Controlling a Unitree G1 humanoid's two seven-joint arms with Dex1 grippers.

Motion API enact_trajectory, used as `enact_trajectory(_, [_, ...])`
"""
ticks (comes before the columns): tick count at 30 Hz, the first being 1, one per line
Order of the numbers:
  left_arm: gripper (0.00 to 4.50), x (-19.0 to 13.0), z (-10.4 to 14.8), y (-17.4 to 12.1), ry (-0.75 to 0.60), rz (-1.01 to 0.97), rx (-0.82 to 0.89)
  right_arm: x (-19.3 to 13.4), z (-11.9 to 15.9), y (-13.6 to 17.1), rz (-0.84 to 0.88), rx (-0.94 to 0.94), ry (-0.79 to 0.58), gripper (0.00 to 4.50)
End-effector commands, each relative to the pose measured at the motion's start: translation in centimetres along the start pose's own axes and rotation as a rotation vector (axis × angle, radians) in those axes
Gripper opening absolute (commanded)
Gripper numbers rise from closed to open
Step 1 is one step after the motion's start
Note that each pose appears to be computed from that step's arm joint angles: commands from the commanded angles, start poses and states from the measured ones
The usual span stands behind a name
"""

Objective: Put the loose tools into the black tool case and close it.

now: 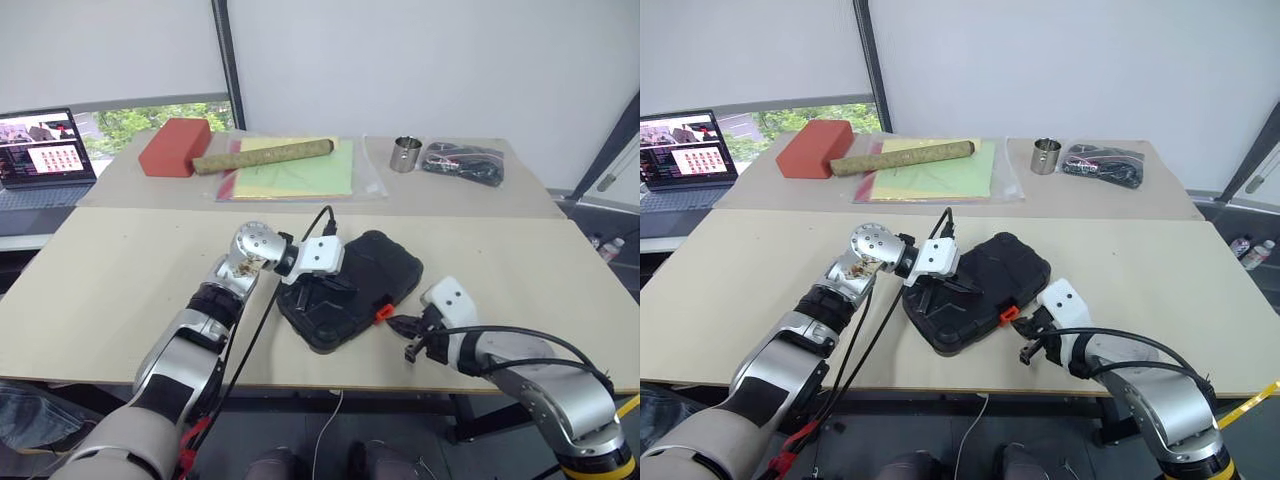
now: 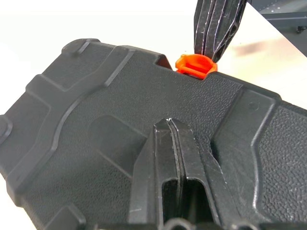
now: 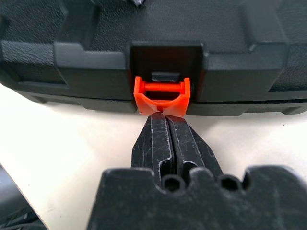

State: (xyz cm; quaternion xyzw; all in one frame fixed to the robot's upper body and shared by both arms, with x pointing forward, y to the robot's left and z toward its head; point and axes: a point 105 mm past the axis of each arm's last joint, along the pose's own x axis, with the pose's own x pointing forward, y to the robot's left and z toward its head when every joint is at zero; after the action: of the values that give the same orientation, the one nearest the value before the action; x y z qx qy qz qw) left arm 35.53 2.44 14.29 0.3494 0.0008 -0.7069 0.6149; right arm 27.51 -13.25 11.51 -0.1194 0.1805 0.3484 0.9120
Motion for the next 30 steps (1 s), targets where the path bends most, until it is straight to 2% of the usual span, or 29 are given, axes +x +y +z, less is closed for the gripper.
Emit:
enact_trajectory(1, [0.00,1.6,-3.0,-2.7,0.081,-0.093,-0.084,-0.7,4.0,0.7,0.021,-0.092,-0.144,0.04])
enact_trajectory(10, [0.00,1.3,-3.3,-2.7,0.089,-0.080,-0.091,-0.6,3.5,0.5,0.020,-0.090,-0.130,0.04])
enact_trajectory(13, [0.00,0.6,-3.6,-2.3,0.090,-0.051,-0.118,-1.8,3.4,1.0,0.051,-0.074,-0.132,0.04])
enact_trajectory(17, [1.00,-1.1,-3.4,-1.2,0.058,0.019,-0.202,-4.0,3.0,1.8,0.126,-0.072,-0.128,1.13])
enact_trajectory(20, [2.23,-5.9,-3.1,-0.9,0.018,0.096,-0.300,-6.8,3.4,0.1,0.132,-0.104,-0.131,2.24])
enact_trajectory(22, [2.92,-8.7,-2.8,-1.8,0.014,0.106,-0.338,-8.5,3.8,-1.1,0.141,-0.133,-0.128,2.88])
enact_trajectory(23, [3.34,-10.2,-2.5,-2.5,0.011,0.105,-0.360,-9.3,4.2,-1.8,0.147,-0.146,-0.130,3.36])
enact_trajectory(24, [3.62,-11.5,-2.1,-3.1,0.006,0.105,-0.384,-10.0,4.5,-2.4,0.155,-0.151,-0.129,3.60])
enact_trajectory(25, [4.06,-12.9,-1.5,-3.9,-0.008,0.104,-0.421,-10.9,4.8,-2.9,0.168,-0.155,-0.124,4.06])
enact_trajectory(27, [4.48,-15.8,-0.1,-5.5,-0.036,0.113,-0.511,-12.8,5.2,-3.8,0.219,-0.172,-0.101,4.43])
enact_trajectory(30, [4.48,-18.2,0.9,-6.4,0.004,0.204,-0.520,-14.7,5.9,-4.5,0.296,-0.168,-0.090,4.43])
